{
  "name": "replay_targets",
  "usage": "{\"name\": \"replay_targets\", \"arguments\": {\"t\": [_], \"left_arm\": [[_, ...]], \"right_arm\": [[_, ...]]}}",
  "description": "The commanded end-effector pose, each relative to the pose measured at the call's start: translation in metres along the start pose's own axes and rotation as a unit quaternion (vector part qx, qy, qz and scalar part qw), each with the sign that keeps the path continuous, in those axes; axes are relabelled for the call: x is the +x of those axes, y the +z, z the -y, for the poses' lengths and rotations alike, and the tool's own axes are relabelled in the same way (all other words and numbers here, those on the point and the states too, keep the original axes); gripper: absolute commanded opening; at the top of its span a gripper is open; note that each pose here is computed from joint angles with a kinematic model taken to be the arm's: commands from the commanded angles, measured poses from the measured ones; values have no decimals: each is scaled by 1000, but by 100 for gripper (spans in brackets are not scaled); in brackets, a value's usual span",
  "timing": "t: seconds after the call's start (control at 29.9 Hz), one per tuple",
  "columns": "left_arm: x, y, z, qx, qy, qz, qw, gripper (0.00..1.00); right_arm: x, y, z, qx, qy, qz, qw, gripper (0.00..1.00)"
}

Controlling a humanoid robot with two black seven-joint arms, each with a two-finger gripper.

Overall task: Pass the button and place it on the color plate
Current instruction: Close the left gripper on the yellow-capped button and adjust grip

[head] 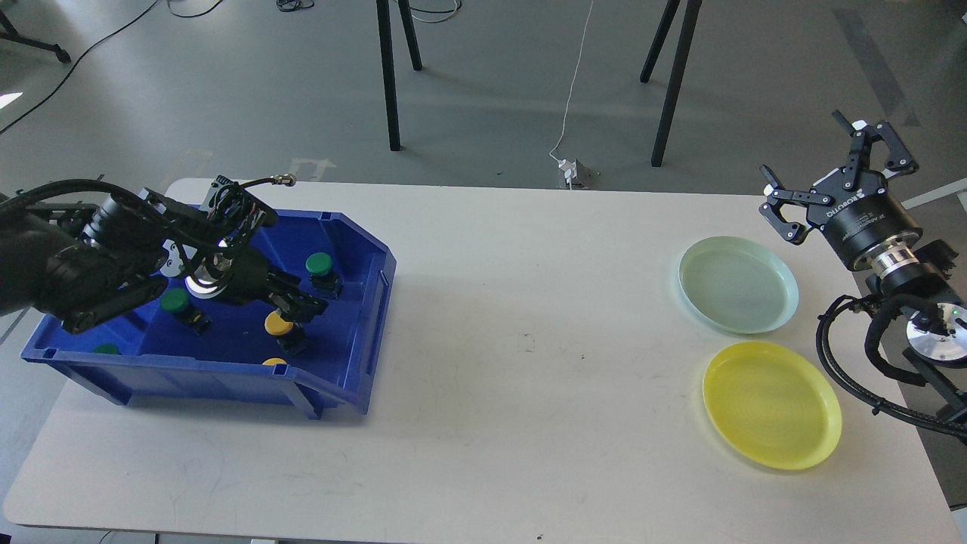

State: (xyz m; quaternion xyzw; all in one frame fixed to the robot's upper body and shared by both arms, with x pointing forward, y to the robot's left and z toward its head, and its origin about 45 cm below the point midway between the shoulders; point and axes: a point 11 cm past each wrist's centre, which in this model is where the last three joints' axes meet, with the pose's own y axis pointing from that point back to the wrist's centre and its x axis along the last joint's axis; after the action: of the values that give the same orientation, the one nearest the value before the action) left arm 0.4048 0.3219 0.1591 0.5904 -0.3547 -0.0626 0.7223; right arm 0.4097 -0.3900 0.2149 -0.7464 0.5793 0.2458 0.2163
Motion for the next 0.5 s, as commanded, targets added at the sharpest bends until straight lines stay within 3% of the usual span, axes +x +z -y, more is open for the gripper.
{"name": "replay_targets", "arguments": {"t": [0.0, 0.47], "left_arm": [[-2, 0, -1, 0, -11, -9, 1000, 79], [-18, -3, -6, -4, -28, -23, 999, 81]], "right_arm": [[0, 0, 0, 0, 1, 0, 1000, 99], [2, 4, -3, -3, 4, 2, 1000, 99]]}}
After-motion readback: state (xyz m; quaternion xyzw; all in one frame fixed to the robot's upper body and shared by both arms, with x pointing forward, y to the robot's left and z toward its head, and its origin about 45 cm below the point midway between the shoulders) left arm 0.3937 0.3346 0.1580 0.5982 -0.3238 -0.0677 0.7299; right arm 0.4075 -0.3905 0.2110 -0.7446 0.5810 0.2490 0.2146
